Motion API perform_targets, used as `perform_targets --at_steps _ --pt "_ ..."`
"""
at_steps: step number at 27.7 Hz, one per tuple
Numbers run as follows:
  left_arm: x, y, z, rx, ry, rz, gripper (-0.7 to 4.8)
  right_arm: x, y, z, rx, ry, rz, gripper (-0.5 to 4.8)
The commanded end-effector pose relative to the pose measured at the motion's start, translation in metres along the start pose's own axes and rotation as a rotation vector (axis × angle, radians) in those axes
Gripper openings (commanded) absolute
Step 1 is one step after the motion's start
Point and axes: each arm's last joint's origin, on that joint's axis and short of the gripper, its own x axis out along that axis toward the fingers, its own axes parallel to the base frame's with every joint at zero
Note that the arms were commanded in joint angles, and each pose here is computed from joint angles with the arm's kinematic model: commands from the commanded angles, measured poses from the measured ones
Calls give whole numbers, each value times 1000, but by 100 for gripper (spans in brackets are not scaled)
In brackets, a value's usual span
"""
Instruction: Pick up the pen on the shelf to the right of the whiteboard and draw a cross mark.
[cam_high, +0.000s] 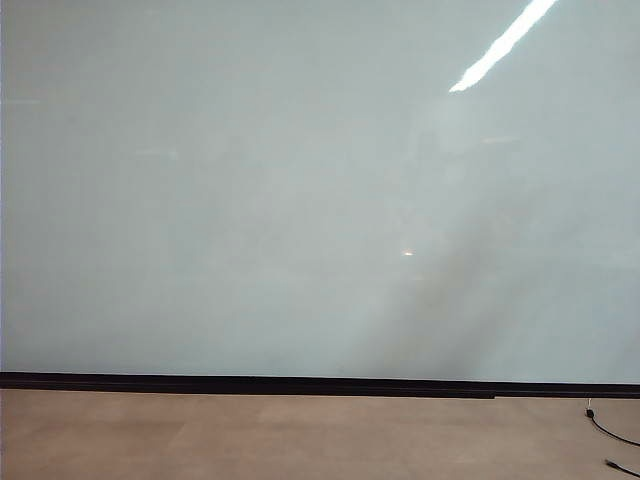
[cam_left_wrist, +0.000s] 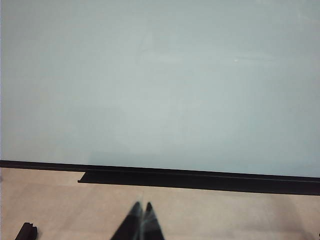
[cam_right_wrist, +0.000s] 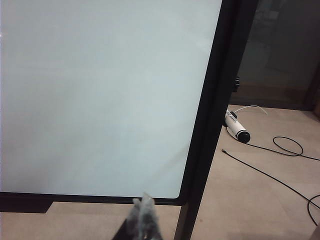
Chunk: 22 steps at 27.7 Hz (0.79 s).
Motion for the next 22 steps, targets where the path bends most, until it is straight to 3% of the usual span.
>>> perform_targets --at_steps 1,18,22 --pt "0 0 2 4 -11 -4 -5 0 0 3 3 -24 8 -9" --pt "0 0 2 4 -11 -4 -4 0 0 3 3 -26 3 -9" --pt "0 0 2 4 -11 -4 -5 0 -2 7 3 -60 -62 -8"
